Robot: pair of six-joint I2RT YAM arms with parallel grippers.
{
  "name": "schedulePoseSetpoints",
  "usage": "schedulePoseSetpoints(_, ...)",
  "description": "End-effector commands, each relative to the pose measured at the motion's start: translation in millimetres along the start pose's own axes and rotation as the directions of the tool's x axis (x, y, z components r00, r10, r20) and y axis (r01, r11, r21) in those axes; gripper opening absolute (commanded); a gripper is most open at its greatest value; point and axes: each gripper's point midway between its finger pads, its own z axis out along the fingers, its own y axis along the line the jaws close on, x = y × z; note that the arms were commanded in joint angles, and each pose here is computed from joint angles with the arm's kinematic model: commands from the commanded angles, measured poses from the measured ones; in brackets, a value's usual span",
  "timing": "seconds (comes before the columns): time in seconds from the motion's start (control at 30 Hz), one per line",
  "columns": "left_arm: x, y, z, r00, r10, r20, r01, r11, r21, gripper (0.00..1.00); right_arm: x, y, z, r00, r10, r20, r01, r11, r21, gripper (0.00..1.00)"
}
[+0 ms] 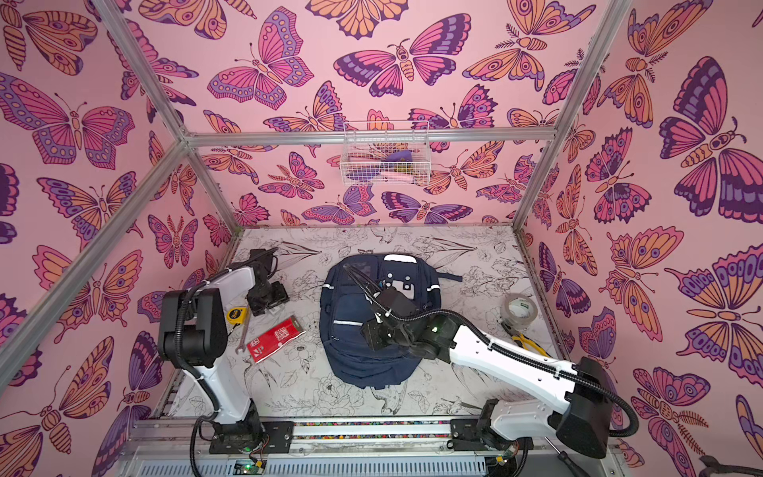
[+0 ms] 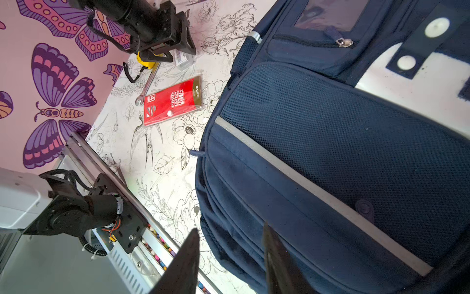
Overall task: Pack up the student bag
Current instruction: 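Grasp the clear pencil case with the left gripper and lift it, then carry the pencil case over the bag with left and pass it to right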
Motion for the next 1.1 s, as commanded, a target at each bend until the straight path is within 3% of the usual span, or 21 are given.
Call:
schedulePoseSetpoints(0.0,4,5,10,0.999,0.012,-0.038,-0.013,1.000,-0.026,0.65,-4,-3,-4,1.000,0.021,0.005,-0.021,1.000,0.014,0.35)
schedulePoseSetpoints(0.13,5,4,14,0.999,0.016,-0.050,-0.017,1.000,-0.020,0.60,-7,-3,-4,1.000,0.025,0.001,-0.025,0.999,0.022,0.29)
schedulePoseSetpoints(0.27,5,4,17,0.998,0.007,-0.058,-0.007,1.000,-0.010,0.65,-11,-2,-6,1.000,0.029,0.005,-0.029,0.999,0.029,0.29)
schedulePoseSetpoints(0.4,7,4,20,0.997,-0.004,-0.072,0.004,1.000,0.004,0.51,-11,-3,-6,0.999,0.035,0.003,-0.035,0.999,0.037,0.23)
schedulePoseSetpoints(0.6,7,-3,15,0.998,-0.005,-0.064,0.008,0.999,0.052,0.43,-16,-11,-19,0.998,0.044,0.033,-0.047,0.996,0.078,0.21)
schedulePoseSetpoints(0.8,-4,-28,-31,0.997,0.056,0.048,-0.062,0.988,0.140,0.32,-30,-36,-45,0.989,0.116,0.094,-0.127,0.985,0.121,0.22)
schedulePoseSetpoints(0.93,7,-81,-92,0.956,0.221,0.191,-0.267,0.927,0.263,0.25,-41,-57,-67,0.973,0.192,0.127,-0.204,0.975,0.090,0.22)
schedulePoseSetpoints(1.0,28,-114,-125,0.907,0.329,0.264,-0.407,0.849,0.337,0.21,-45,-65,-76,0.964,0.231,0.132,-0.240,0.969,0.053,0.23)
schedulePoseSetpoints(1.07,59,-144,-154,0.826,0.445,0.345,-0.556,0.744,0.372,0.19,-49,-75,-86,0.954,0.266,0.140,-0.271,0.963,0.016,0.26)
